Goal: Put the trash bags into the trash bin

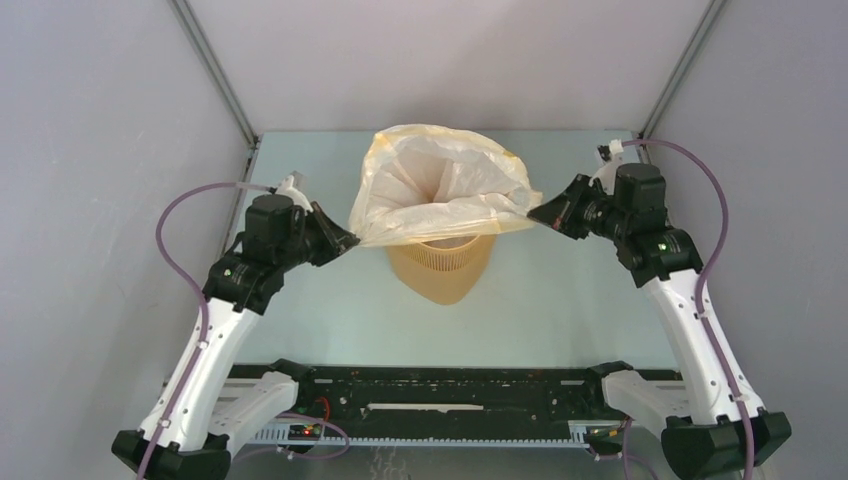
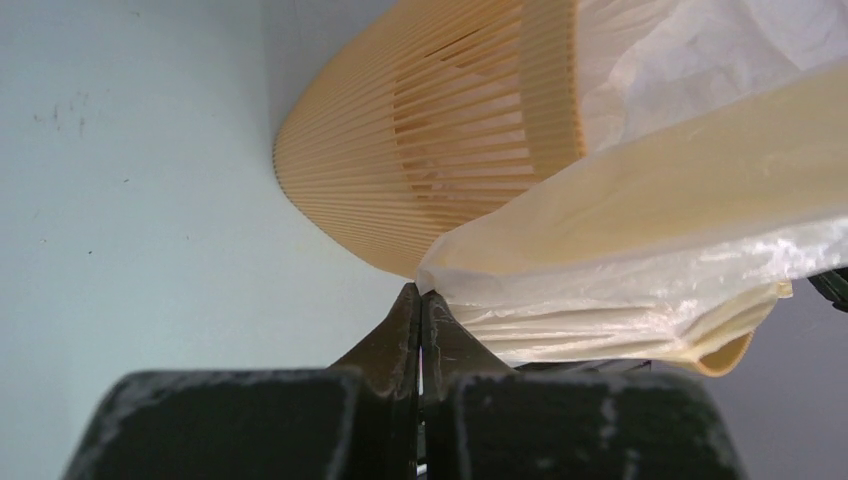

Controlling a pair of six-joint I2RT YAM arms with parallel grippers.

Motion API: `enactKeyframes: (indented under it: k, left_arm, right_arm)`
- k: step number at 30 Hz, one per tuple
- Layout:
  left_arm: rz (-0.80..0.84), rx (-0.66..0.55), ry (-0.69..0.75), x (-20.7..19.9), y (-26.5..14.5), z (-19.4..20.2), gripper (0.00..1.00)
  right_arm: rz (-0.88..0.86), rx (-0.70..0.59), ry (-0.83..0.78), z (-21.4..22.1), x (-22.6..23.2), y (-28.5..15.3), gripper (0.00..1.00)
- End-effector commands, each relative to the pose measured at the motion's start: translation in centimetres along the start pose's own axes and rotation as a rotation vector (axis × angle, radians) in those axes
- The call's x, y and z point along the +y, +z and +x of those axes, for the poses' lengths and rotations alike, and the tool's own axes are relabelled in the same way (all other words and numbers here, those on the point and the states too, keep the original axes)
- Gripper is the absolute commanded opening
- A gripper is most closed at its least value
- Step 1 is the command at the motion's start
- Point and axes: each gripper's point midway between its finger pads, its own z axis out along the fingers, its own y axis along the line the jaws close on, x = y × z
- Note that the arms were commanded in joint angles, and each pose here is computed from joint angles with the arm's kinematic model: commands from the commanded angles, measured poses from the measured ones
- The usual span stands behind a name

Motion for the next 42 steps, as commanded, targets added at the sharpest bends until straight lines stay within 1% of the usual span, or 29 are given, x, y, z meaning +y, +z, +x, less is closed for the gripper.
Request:
enactKeyframes:
  k: [1,3,5,8,13,16,20,22,25,30,34,37,42]
  left_arm:
    - [0.068,-0.093,0.021,-2.4,-3.8,-2.5,0.00]
    - [0.064,-0.092,0.028,-2.6,-4.0,-2.7,0.00]
    - [0.019,-0.092,0.041,-2.0,-3.6,-3.0,0.00]
    - [-0.027,-0.108,0.050,-1.3,-2.9,-4.0,0.00]
    - [-0.077,-0.160,0.055,-0.6,-1.8,-6.9,0.00]
    - [-0.099,-0.146,0.039,0.0,-0.6,-7.6,0.00]
    - [-0.123,-0.114,0.029,0.9,0.7,-7.4,0.00]
    - [-0.110,-0.107,0.022,0.7,0.3,-7.2,0.00]
    - [-0.084,-0.138,0.022,0.0,-1.4,-7.3,0.00]
    - [-0.124,-0.170,0.026,0.6,-3.7,-6.9,0.00]
    - [-0.169,-0.155,0.046,1.6,-3.8,-6.5,0.00]
    - [-0.197,-0.143,0.046,2.4,-2.7,-6.6,0.00]
    - [-0.127,-0.129,0.036,1.3,0.9,-7.8,0.01]
  right_arm:
    - [-0.082,-0.053,-0.025,-0.3,2.1,-3.2,0.00]
    - [-0.127,-0.008,0.023,0.6,3.1,-3.5,0.00]
    - [-0.141,0.044,0.054,1.7,3.5,-3.4,0.00]
    - [-0.138,0.073,0.038,2.9,3.8,-3.7,0.00]
    - [-0.093,0.107,0.032,4.7,2.3,-4.3,0.00]
    - [-0.086,0.141,0.049,6.1,1.4,-4.2,0.00]
    - [-0.057,0.172,0.058,7.4,0.2,-4.1,0.00]
    - [-0.063,0.184,0.054,7.8,0.3,-4.5,0.00]
    - [-0.102,0.182,0.042,8.2,1.0,-5.5,0.00]
    - [-0.112,0.212,0.055,9.0,1.2,-6.1,0.00]
    - [-0.090,0.218,0.046,9.2,0.6,-6.3,0.00]
    - [-0.031,0.200,0.018,8.8,-0.7,-5.5,0.00]
    - [-0.025,0.084,-0.054,4.5,-1.4,-1.5,0.00]
